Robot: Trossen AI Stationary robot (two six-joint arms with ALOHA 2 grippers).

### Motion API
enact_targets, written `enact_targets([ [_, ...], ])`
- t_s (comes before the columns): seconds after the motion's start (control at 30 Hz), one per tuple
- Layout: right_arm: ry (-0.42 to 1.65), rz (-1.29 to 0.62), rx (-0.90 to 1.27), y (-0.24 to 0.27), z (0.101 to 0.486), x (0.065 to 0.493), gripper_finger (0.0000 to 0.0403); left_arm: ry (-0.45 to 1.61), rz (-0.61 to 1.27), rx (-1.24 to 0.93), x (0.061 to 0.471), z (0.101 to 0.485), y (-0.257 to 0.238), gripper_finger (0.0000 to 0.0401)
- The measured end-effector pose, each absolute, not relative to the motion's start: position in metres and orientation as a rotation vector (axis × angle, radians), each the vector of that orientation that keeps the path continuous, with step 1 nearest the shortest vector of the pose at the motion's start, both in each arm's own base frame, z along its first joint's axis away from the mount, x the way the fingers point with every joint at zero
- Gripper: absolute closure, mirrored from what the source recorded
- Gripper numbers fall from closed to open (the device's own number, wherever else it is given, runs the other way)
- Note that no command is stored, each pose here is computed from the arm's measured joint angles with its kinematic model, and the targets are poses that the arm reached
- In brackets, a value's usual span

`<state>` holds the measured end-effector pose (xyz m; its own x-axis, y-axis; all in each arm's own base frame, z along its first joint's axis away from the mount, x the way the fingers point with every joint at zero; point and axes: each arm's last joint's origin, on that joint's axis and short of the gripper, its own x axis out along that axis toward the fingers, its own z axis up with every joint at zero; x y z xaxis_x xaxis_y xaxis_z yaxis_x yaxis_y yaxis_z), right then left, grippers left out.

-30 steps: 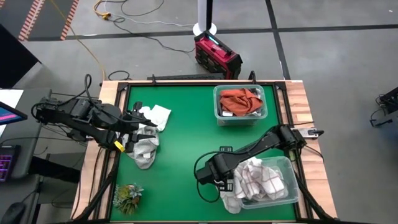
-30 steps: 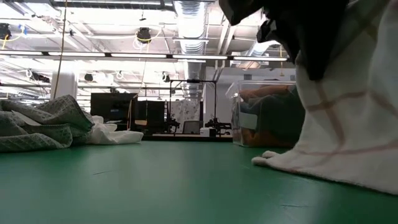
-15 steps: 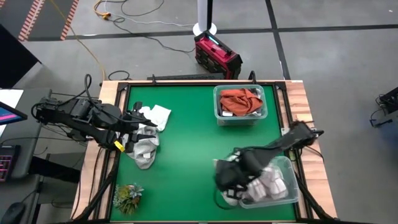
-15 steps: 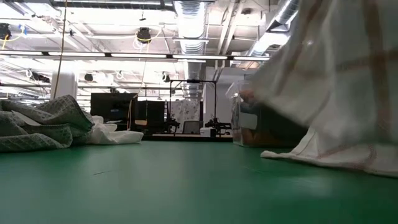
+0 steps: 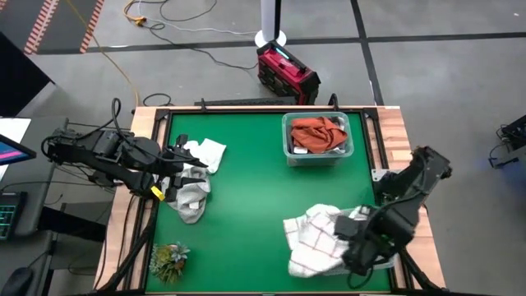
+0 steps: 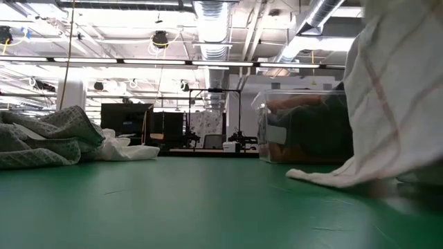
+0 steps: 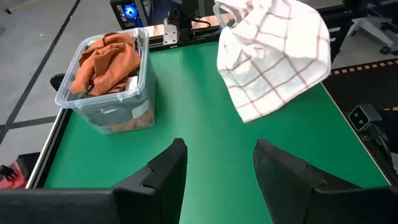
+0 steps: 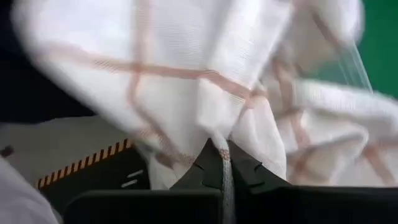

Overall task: Sort towels by color in basket
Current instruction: Put the white squared towel into the bottom transparent bin

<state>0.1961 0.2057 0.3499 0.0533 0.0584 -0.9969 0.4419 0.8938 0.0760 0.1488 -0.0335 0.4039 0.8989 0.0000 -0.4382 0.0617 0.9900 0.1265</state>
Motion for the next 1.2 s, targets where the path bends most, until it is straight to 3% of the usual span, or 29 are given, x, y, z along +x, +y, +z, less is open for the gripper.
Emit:
enact_targets([
  [0.13, 1.531, -0.484, 0.470, 0.202, 0.316, 0.186, 0.0382, 0.453, -0.032, 0.138, 0.149, 0.404, -0.033, 0.0228],
  [0.33, 1.474, -0.440, 0.584, 0.206, 0.264, 0.196, 0.0383, 0.453, -0.032, 0.137, 0.149, 0.404, -0.033, 0.0228],
  [0.5, 1.462, -0.523, 0.738, 0.201, 0.226, 0.201, 0.0382, 0.453, -0.031, 0.134, 0.149, 0.404, -0.033, 0.0228],
  [0.63, 1.468, -0.568, 0.783, 0.195, 0.210, 0.201, 0.0353, 0.453, -0.031, 0.134, 0.149, 0.404, -0.033, 0.0228],
  [0.8, 1.503, -0.491, 0.755, 0.189, 0.215, 0.201, 0.0295, 0.453, -0.031, 0.134, 0.149, 0.404, -0.033, 0.0228],
  [1.0, 1.595, -0.446, 0.917, 0.174, 0.246, 0.195, 0.0225, 0.452, -0.033, 0.144, 0.149, 0.404, -0.033, 0.0228],
  [1.2, 1.518, -0.415, 1.029, 0.160, 0.305, 0.188, 0.0212, 0.452, -0.033, 0.144, 0.149, 0.404, -0.033, 0.0228],
])
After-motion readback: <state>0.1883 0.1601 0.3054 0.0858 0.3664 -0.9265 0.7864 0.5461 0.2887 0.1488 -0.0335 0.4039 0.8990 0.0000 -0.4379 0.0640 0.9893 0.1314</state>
